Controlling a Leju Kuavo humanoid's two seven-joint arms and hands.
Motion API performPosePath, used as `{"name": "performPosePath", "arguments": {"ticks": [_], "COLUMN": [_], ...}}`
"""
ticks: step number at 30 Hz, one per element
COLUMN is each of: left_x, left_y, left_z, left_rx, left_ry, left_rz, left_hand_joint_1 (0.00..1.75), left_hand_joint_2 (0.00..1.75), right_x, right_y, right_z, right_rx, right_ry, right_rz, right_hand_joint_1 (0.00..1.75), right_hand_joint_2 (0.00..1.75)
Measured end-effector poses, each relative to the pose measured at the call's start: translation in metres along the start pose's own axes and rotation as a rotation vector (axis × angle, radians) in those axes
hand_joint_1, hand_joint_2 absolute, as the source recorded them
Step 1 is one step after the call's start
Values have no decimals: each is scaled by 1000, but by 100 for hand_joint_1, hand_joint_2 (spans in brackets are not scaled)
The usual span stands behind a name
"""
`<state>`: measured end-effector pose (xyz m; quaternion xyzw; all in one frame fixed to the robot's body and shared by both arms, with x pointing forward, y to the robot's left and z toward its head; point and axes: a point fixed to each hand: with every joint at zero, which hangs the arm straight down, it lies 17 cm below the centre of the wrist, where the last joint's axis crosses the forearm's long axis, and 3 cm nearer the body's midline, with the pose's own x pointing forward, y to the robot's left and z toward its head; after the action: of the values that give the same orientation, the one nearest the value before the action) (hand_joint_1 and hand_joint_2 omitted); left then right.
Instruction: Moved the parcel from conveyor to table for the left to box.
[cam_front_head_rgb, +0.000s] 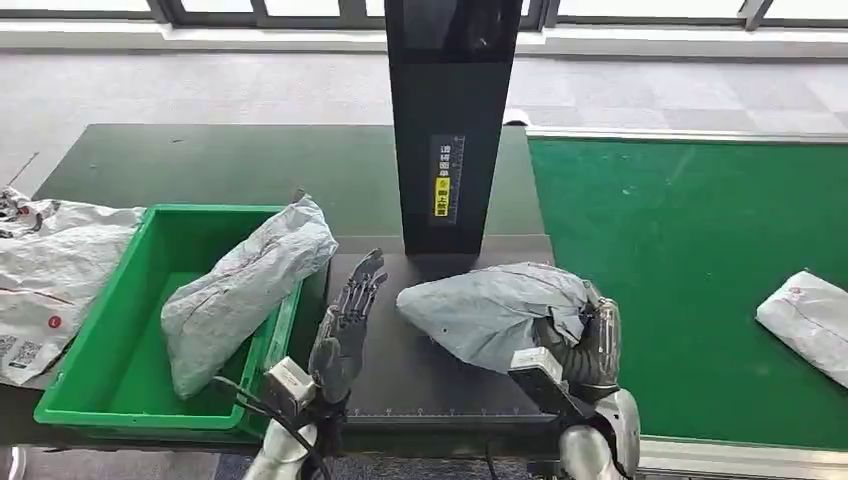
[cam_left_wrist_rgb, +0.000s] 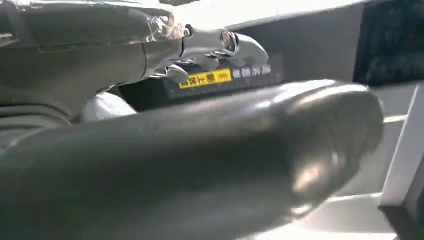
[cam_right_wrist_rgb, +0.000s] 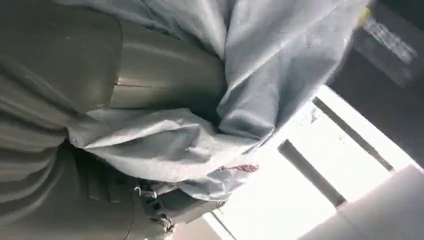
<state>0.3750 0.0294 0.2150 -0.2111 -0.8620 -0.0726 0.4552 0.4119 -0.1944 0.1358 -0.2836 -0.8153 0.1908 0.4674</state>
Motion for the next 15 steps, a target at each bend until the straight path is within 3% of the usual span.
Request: {"name": "performPosePath", "arguments": {"ticks": [13, 14, 15], "left_x": [-7, -7, -7], "left_y": [1, 1, 1], "left_z": [1, 1, 1], "left_rx": [17, 16, 16], "left_ry": [16, 16, 16], "left_rz": [-8, -10, -11], "left_hand_joint_1": [0, 0, 0], "left_hand_joint_2": [0, 0, 0], "right_x": [-28, -28, -28], "right_y": [80, 83, 86], "right_z": [-11, -11, -11], "right_rx": [180, 189, 195], "right_ry": [80, 83, 86], "right_rz": [-74, -78, -81], "right_hand_joint_1": [175, 26, 0], "right_hand_joint_2": [175, 175, 175]}}
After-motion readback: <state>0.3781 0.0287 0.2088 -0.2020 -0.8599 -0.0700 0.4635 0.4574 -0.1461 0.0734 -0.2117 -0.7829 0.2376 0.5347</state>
